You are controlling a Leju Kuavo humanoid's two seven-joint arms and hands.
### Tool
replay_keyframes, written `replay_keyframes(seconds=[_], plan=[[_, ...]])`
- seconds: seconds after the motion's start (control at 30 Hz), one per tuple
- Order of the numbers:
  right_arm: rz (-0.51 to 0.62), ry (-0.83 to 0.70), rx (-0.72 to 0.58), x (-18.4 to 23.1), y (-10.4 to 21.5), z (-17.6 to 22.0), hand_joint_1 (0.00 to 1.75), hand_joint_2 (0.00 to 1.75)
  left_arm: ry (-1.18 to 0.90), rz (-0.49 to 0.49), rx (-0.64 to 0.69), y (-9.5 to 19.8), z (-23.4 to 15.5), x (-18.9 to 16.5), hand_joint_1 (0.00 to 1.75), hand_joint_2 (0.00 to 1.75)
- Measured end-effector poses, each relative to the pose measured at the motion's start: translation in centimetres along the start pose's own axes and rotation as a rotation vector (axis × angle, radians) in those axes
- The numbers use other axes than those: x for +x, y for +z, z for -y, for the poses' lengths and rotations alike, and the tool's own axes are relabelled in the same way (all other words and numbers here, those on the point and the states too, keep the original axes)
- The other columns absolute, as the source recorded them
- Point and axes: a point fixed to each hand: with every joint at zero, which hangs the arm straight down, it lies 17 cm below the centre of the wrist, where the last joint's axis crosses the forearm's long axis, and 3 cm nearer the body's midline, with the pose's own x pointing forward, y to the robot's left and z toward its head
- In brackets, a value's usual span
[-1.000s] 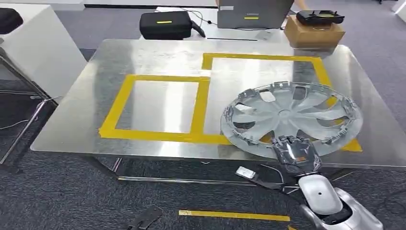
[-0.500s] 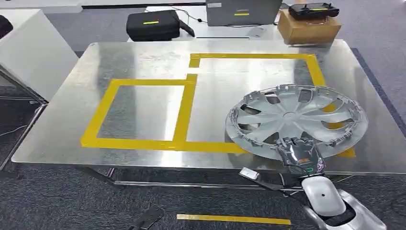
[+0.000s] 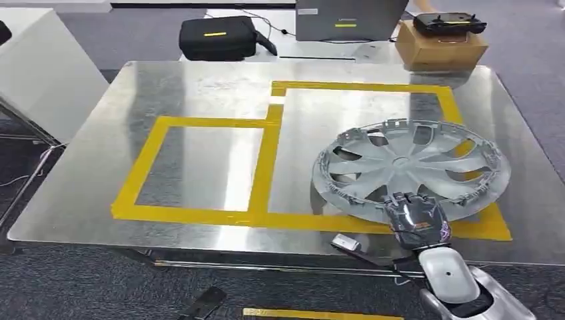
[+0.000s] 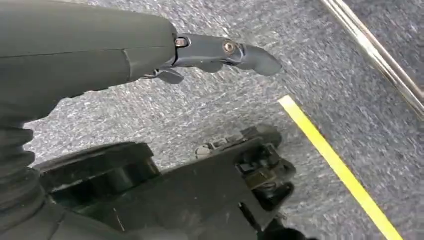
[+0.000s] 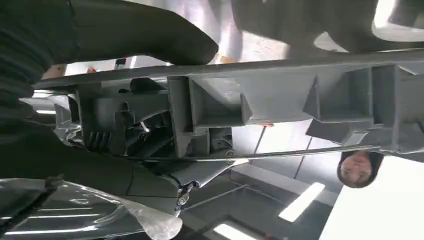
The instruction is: Take the parts from the cabinet and place them on the table.
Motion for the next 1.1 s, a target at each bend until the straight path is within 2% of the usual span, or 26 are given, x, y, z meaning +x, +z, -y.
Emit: replay_keyframes(seconds=[0.73, 1.1], plan=[[0.001, 0.002, 0.006, -0.1, 0.2, -0.2, 1.66, 1.75, -0.001, 0.004, -0.003, 0.0, 0.1, 0.1, 0.0, 1.75], [-0.088, 0.046, 0.05, -4.8, 2.0, -2.2, 1.66, 1.75, -0.011, 0.056, 0.015, 0.0, -0.2, 1.0, 0.0, 1.75]])
